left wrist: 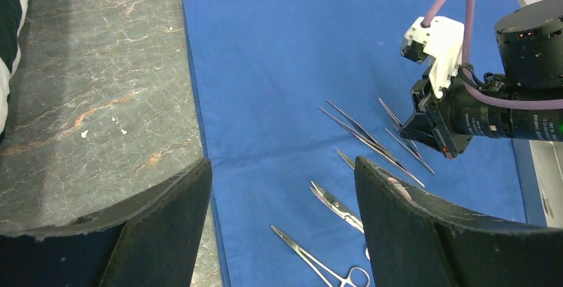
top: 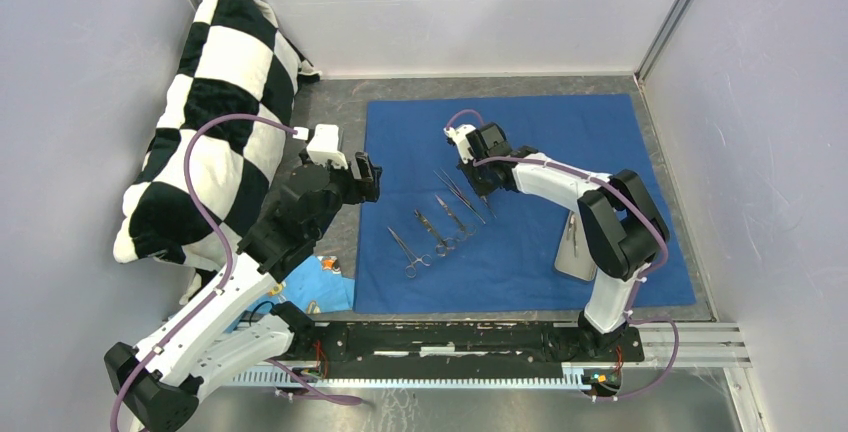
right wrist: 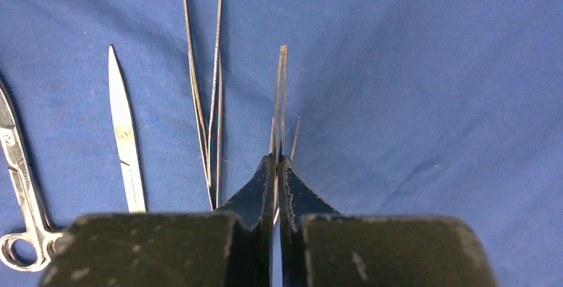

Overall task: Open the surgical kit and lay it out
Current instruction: Place the medical item in the surgical kit.

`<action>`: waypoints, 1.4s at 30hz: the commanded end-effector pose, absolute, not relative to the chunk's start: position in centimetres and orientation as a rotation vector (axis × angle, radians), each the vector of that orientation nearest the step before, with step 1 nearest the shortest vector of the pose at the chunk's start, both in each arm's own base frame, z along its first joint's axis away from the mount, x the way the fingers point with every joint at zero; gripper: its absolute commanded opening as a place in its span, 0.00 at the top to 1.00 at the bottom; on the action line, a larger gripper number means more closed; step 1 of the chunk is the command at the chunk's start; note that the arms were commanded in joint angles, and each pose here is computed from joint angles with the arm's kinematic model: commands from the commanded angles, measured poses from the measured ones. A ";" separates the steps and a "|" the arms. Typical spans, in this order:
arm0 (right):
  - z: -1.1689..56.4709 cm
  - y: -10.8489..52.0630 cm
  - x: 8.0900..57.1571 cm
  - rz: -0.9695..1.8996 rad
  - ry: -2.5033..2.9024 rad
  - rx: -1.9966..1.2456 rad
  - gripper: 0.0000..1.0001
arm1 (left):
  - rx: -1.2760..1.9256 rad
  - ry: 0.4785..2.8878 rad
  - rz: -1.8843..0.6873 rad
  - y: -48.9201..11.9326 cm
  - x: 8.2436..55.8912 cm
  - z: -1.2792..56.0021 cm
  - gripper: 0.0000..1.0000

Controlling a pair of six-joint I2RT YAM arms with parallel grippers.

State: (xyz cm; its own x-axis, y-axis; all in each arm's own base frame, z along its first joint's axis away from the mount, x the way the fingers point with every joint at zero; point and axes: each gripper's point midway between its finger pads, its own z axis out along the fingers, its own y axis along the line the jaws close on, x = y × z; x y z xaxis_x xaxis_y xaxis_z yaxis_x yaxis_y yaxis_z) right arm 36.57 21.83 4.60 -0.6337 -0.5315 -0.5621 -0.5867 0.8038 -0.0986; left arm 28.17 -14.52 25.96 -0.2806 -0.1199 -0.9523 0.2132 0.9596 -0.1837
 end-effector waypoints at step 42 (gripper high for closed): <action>7.8 22.0 38.3 0.085 2.356 -0.804 0.73 | 0.107 1.787 -0.340 -15.1 28.4 26.9 0.15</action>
